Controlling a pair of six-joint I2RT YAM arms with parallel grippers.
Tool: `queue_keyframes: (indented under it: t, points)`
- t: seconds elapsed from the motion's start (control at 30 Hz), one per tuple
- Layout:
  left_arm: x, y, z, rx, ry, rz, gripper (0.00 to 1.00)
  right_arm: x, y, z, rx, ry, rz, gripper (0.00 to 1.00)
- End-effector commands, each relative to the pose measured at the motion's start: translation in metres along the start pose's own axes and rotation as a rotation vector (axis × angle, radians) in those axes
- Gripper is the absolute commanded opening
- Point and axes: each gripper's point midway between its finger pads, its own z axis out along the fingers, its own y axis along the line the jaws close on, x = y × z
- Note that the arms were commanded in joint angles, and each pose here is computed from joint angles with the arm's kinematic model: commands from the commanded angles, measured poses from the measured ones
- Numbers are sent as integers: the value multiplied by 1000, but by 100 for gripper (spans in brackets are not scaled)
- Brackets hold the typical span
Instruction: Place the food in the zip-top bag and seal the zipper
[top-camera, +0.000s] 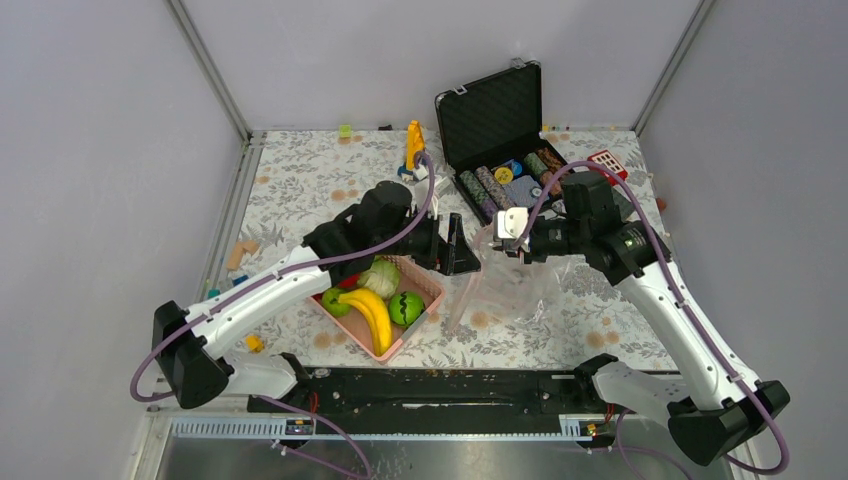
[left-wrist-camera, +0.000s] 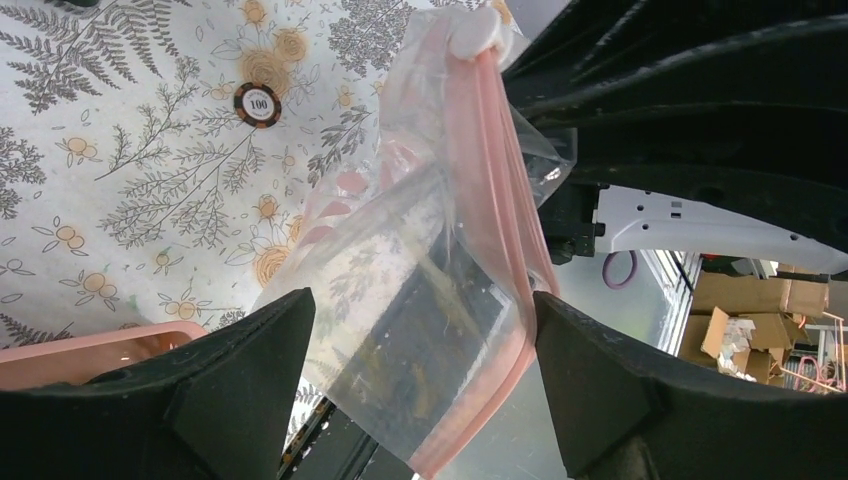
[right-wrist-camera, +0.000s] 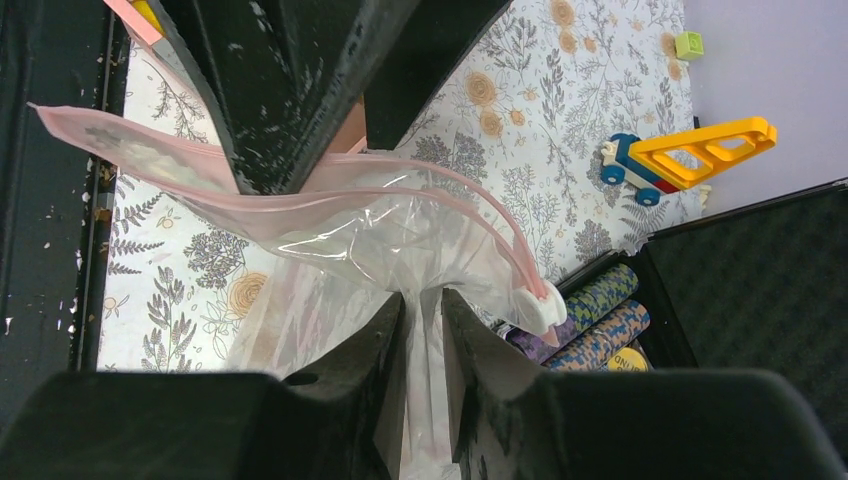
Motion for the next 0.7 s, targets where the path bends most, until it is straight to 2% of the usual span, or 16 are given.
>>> queue_keyframes:
  t: [0.0,0.33,0.47,0.57,0.6,0.67]
  points:
    - [-6,3,5,-26,-28,-22,79,-15,4,-4,-7,-52,-34,25]
    - [-8,-3,13,20,-22,-30,67,-24,11,-7,-25,-96,-58,25]
    - [-6,-12,18,82,-1,-27,56,-29,9,-5,-23,-123,-55,25]
    - [-5,-16,19,111,4,-21,41,-30,4,-3,-3,-130,-42,25]
    - [-5,-17,19,121,4,-18,31,-31,-1,-2,16,-135,-41,27]
    - [-6,-18,18,126,-3,-18,3,-30,-9,-1,57,-127,-16,38]
